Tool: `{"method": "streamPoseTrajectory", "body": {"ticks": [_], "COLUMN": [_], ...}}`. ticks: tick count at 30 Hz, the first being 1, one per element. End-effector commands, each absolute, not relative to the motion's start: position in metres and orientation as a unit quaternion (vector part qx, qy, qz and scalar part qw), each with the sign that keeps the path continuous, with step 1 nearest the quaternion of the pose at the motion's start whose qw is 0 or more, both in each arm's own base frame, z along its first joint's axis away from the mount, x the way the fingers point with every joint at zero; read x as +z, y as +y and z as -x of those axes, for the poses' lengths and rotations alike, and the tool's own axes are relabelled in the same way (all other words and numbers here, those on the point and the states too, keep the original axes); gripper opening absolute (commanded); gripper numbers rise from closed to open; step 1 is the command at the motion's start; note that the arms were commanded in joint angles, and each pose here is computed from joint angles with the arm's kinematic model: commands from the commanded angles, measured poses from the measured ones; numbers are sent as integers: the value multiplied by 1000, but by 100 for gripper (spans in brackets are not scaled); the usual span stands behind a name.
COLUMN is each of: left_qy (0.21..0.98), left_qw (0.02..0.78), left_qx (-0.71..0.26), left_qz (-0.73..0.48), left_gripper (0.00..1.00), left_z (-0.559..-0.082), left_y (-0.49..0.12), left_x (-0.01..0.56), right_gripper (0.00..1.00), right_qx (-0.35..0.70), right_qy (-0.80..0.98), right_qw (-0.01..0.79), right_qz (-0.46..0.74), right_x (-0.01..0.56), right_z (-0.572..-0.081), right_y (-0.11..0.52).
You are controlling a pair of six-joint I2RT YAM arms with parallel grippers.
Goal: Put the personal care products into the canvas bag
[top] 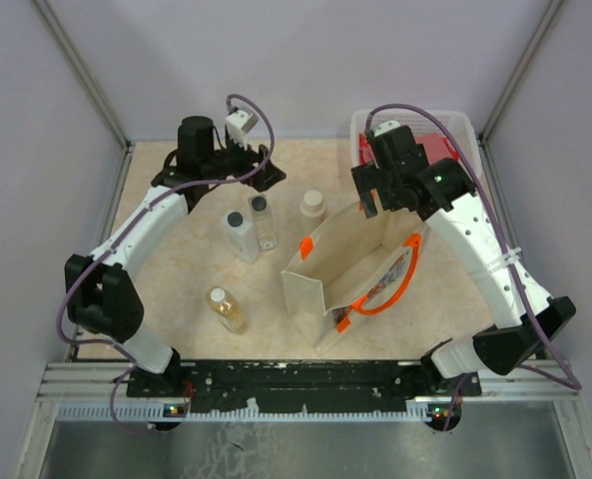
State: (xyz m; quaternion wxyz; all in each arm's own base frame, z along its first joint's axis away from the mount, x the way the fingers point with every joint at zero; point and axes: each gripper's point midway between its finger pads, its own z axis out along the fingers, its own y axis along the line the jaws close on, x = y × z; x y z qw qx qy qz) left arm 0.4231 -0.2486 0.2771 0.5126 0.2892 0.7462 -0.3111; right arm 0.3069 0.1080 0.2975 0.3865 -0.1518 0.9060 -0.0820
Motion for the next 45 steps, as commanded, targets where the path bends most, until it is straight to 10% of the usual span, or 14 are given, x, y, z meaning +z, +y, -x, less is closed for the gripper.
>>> {"method": "streamPoseTrajectory", "body": {"ticks": [1,45], "left_qy": [731,775], "left_qw": [491,289], "left_qx": [-327,-216], "left_qz": [-342,-518], "left_gripper": [100,98], "left_z": [-412,-412], "left_y": [-273,-357], "left_x": [259,105], "right_gripper": [95,97], "right_qx": [-96,-112], "right_qy": [904,927], "right_qw": [382,342], "right_qz": [165,111], "right_x": [293,250], "right_z": [-319,-325], "right_y": [98,61]}}
